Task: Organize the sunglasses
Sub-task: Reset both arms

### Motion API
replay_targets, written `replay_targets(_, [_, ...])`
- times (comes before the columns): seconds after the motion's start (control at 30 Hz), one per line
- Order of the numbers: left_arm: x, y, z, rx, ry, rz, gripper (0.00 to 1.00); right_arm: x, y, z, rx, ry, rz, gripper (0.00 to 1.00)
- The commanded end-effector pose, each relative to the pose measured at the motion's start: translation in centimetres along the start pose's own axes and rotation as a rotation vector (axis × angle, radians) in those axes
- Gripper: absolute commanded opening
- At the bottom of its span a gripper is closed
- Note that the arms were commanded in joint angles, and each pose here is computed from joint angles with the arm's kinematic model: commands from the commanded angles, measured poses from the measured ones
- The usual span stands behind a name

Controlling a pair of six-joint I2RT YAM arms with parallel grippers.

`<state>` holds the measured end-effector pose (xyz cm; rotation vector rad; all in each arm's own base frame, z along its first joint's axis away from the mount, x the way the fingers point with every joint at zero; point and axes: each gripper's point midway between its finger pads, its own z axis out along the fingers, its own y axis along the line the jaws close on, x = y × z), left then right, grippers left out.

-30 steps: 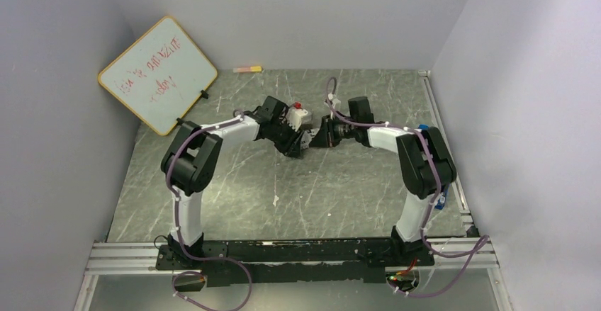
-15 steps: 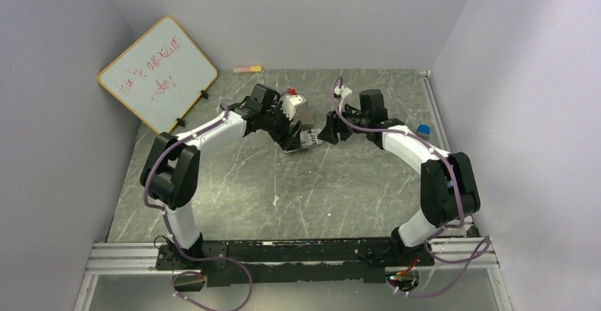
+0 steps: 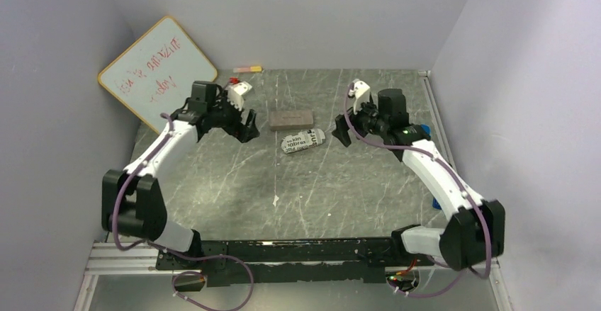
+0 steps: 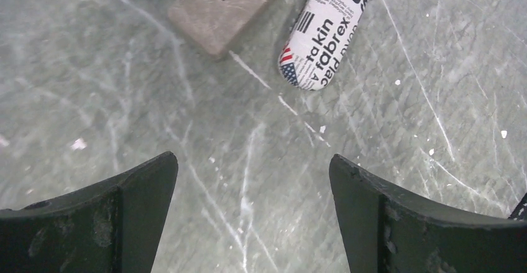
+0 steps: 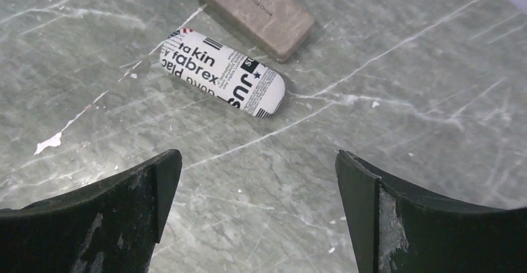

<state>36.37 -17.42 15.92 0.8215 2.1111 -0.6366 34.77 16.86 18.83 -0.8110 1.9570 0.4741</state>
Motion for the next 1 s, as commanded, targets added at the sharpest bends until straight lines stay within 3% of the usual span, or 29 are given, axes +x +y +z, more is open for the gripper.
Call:
replay_targets(0.0, [-0.8,-0.2,-3.6,-0.038,-0.064,0.052,0.96,-0.2,0.8,-3.4,0.03,0.005,-0.045,1.0])
replay_targets(0.23, [-0.8,0.3,-9.4,-0.211,-0.139,0.123,0.97,-2.2,1.4,-9.2,0.184,-0.168,0.01,1.0])
replay_targets(0.33, [-1.1,-0.4,-11.6,-0.259,-0.168,0.161,0.97,-2.2,1.5,-10.8,0.224,-0.179,0.038,1.0])
replay_targets(0.5, [1.1,-3.3,-12.8,-0.182,-0.155,0.232,0.97,-2.3,1.8,-13.6,0.278,-0.207,0.019,1.0])
replay_targets(0.6, [2.1,-3.6,-13.3,-0.216,-0.179,0.248,0.97,-2.0,2.8,-15.0,0.266,-0.219,-0.044,1.0])
replay_targets(0.87, [3.4,-5.1,-13.6,-0.128,-0.196,0.28,0.97,0.4,3.1,-15.1,0.272,-0.211,-0.12,1.0])
replay_targets(0.97, [3.6,-4.9,-13.9,-0.119,-0.201,0.273,0.97,-0.3,2.8,-15.7,0.305,-0.24,-0.081,1.0])
